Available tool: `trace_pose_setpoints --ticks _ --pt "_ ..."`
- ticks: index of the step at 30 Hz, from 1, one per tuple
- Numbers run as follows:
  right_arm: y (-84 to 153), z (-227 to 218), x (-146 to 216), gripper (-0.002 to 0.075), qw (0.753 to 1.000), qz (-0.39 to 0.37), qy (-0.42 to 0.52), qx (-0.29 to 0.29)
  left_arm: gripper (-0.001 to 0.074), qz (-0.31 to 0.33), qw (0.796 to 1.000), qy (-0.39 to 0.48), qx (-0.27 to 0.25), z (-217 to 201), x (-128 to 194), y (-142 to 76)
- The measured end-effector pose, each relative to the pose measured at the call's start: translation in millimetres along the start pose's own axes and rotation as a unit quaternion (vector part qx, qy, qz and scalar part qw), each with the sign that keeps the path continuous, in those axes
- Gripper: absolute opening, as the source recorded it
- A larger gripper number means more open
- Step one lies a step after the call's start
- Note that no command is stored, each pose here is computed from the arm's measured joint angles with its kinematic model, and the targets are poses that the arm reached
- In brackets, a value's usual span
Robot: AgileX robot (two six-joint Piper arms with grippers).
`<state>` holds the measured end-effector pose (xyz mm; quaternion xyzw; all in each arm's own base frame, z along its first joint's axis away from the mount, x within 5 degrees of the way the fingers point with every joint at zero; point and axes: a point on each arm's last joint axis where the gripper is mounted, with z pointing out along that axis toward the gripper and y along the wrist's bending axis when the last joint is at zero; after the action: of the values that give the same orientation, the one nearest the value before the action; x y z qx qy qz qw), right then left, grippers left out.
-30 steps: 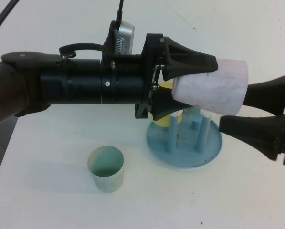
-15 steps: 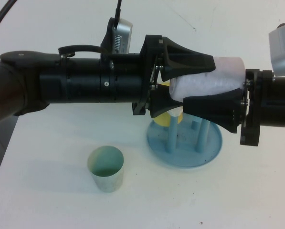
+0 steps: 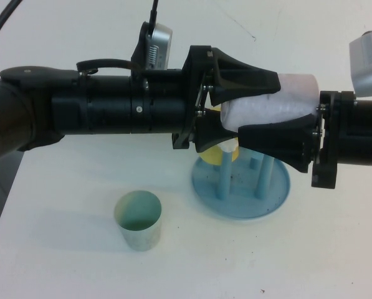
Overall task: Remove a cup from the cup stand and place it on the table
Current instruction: Hand over the cup, then place the cup on the table
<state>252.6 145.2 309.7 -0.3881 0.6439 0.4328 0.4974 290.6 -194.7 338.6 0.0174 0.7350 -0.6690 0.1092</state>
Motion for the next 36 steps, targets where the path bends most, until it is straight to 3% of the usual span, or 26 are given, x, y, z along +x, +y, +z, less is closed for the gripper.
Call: trace_pose_setpoints --ticks 9,14,18,20,22,25,27,32,36 --pt "1 0 0 0.0224 1.000 -0.011 0.001 -0.003 0.0584 0.057 0.998 0.005 0.010 -6 -3 0" --pt "-1 0 -1 0.0219 1.000 -0.006 0.002 0.003 0.0676 0.073 0.997 0.007 0.022 -25 -11 2" --pt "4 -9 -2 0.0218 0.999 -0.019 0.039 0.022 0.0662 0.078 0.996 -0.027 0.014 -47 -25 6" --pt "8 -16 -2 0.0218 0.995 -0.041 0.084 0.039 0.0589 0.084 0.996 -0.043 0.004 -59 -32 9" --pt "13 -26 -5 0.0218 0.988 -0.054 0.129 0.066 0.0454 0.102 0.994 -0.043 -0.020 -67 -34 15" --pt "18 -40 -12 0.0218 0.973 -0.044 0.197 0.111 0.0171 0.130 0.989 -0.022 -0.071 -75 -33 25" --pt "18 -49 -14 0.0218 0.956 -0.033 0.256 0.138 0.0074 0.148 0.983 -0.001 -0.107 -76 -31 32" --pt "6 -67 -11 0.0218 0.897 0.000 0.391 0.206 0.0010 0.184 0.966 0.017 -0.183 -81 -29 42" --pt "-18 -75 10 0.0218 0.827 0.047 0.493 0.266 0.0004 0.219 0.946 0.006 -0.238 -89 -21 38"
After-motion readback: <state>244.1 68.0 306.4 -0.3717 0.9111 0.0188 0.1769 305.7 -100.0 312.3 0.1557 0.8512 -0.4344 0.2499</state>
